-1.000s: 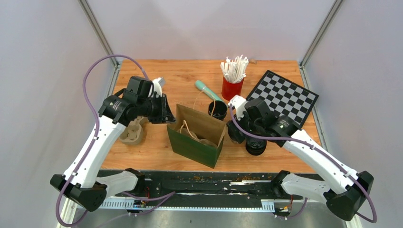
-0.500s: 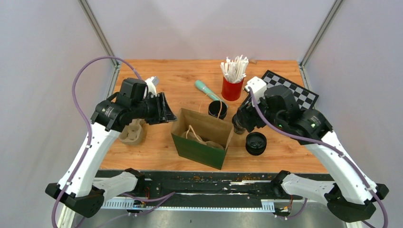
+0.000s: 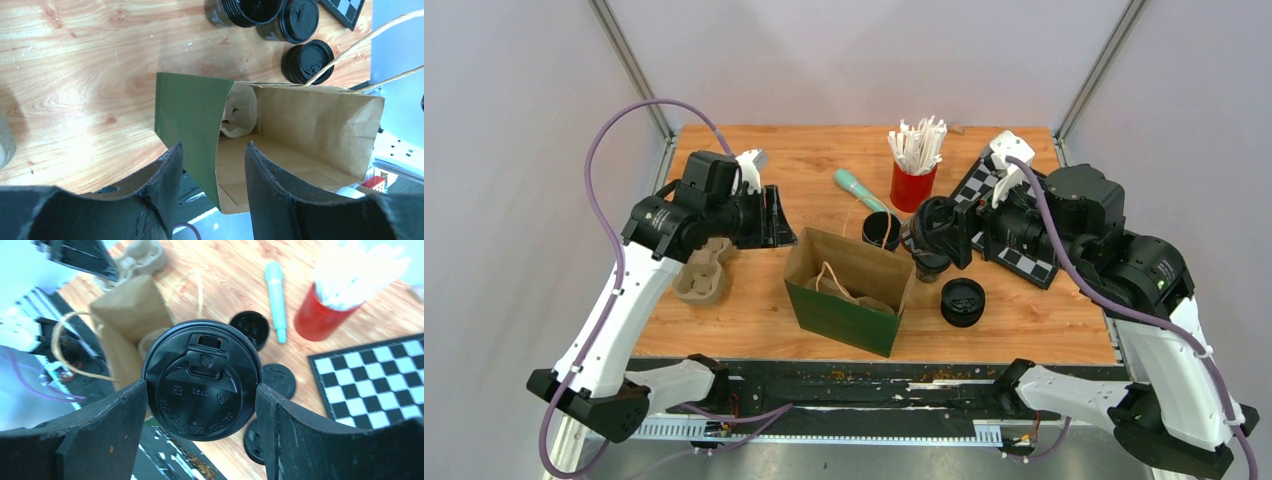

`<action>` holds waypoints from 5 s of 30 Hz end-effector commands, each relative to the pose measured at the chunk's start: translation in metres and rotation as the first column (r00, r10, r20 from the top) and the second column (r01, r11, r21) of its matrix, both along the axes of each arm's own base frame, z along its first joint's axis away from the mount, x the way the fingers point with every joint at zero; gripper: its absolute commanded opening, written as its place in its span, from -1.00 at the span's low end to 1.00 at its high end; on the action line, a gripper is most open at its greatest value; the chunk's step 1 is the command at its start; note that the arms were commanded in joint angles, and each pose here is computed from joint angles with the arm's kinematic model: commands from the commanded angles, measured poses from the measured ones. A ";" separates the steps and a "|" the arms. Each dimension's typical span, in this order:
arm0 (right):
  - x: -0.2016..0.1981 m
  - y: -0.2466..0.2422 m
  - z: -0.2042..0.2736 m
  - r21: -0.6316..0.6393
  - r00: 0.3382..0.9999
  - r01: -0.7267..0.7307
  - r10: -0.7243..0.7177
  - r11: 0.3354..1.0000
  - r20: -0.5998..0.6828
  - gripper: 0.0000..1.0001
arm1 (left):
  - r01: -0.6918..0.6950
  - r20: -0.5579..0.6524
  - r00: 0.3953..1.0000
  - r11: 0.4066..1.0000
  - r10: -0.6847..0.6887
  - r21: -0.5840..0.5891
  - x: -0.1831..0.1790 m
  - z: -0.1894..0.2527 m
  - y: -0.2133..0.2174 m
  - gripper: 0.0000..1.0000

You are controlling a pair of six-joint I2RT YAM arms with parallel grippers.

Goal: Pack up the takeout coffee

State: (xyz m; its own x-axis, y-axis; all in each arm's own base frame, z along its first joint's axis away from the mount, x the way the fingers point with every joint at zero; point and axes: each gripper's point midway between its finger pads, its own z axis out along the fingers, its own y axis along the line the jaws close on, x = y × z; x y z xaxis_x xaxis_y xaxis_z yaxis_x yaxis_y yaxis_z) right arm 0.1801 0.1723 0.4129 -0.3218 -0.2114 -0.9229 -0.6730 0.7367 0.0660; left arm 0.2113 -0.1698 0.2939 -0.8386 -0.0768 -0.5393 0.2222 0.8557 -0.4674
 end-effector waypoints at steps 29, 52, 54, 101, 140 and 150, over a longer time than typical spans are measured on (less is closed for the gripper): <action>-0.024 0.132 -0.053 -0.169 0.918 -0.349 0.373 0.922 0.136 0.28 | 0.157 -0.011 0.988 0.987 -0.157 0.043 0.010 -0.006 -0.013 0.04; -0.063 0.183 -0.083 -0.309 0.840 -0.453 0.517 0.836 0.165 0.29 | 0.134 0.213 0.968 0.991 -0.133 0.011 0.004 0.005 -0.002 -0.75; -0.060 0.188 -0.073 -0.323 0.836 -0.450 0.520 0.833 0.175 0.29 | 0.111 0.240 0.964 0.994 -0.111 0.015 0.002 0.008 0.003 -0.80; -0.046 0.175 -0.091 -0.408 0.845 -0.348 0.470 0.844 0.253 0.29 | 0.217 0.364 0.915 0.973 -0.176 -0.075 0.000 0.019 -0.016 -1.00; -0.058 0.177 -0.156 -0.528 0.772 -0.455 0.613 0.717 0.168 0.32 | 0.134 0.117 0.983 0.987 -0.144 0.087 -0.061 -0.039 0.036 0.24; -0.058 0.181 -0.154 -0.530 0.770 -0.456 0.616 0.715 0.166 0.32 | 0.154 0.144 0.976 0.986 -0.161 0.062 -0.051 -0.047 0.026 -0.06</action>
